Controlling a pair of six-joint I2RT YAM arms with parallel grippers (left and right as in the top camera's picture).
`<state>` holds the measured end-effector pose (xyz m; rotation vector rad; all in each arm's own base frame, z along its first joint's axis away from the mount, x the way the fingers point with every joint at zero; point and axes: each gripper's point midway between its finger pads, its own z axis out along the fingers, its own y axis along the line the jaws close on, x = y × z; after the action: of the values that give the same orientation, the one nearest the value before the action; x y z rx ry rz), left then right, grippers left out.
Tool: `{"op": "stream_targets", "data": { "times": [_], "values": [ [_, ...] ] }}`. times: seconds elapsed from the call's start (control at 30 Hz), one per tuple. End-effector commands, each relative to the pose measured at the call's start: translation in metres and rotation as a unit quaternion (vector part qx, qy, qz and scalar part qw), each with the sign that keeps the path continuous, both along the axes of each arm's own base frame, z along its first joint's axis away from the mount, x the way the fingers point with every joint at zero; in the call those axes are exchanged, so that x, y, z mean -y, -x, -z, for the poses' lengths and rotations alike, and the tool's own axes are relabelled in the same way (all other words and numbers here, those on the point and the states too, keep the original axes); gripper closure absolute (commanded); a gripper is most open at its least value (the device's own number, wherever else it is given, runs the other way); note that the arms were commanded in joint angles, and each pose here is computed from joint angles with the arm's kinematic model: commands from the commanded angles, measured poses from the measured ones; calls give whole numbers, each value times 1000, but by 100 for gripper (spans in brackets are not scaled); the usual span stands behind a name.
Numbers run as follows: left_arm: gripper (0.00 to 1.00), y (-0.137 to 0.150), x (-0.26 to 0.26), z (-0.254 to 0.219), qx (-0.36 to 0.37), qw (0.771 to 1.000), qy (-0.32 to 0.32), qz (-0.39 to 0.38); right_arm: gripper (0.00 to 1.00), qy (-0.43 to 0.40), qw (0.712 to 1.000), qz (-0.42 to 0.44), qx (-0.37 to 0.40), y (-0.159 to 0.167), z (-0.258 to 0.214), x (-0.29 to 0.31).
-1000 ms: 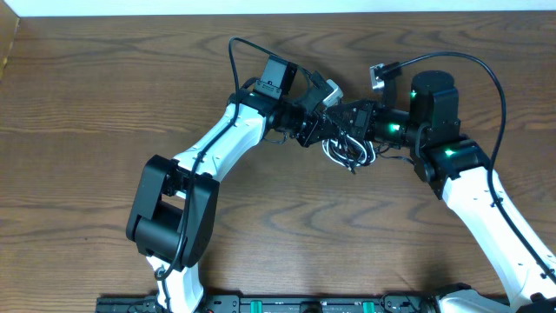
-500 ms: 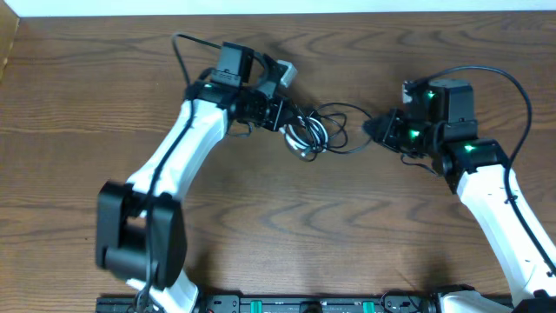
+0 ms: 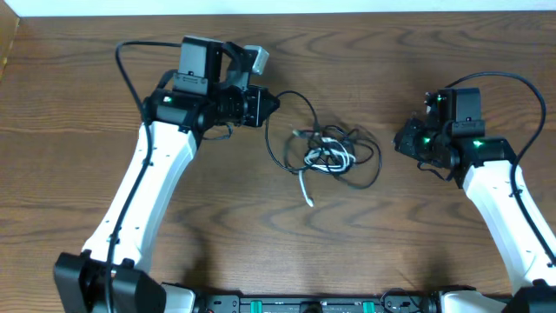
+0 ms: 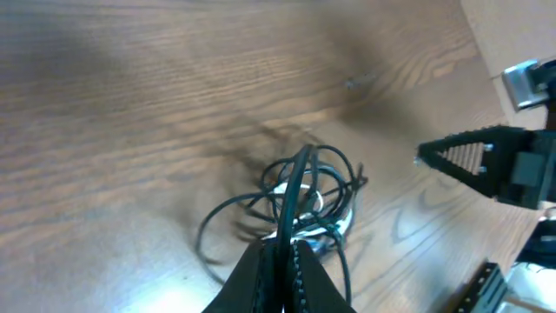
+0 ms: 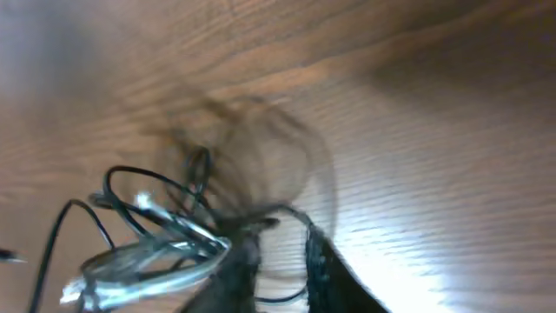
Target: Untangle cables
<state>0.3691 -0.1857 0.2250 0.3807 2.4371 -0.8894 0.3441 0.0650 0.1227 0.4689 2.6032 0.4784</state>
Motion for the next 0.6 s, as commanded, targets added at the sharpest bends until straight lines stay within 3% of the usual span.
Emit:
{"op": "stream_targets", "data": {
  "times": [0.0,0.2,0.33,0.57],
  "values": [
    [93,-1,-3,-27,5,999,18,-27,80,31,999,-18,11,-6,1,7],
    [93,-12,0,-80,70,997,36,-26,78,31,999,-17,10,-6,2,8],
    [93,-20,1,-152,151,986,65,-31,56,29,999,-19,5,-7,5,6],
    [93,-25,2,-238,237,960,137,-57,39,-60,983,-152,87,-18,-25,-42]
  ]
}}
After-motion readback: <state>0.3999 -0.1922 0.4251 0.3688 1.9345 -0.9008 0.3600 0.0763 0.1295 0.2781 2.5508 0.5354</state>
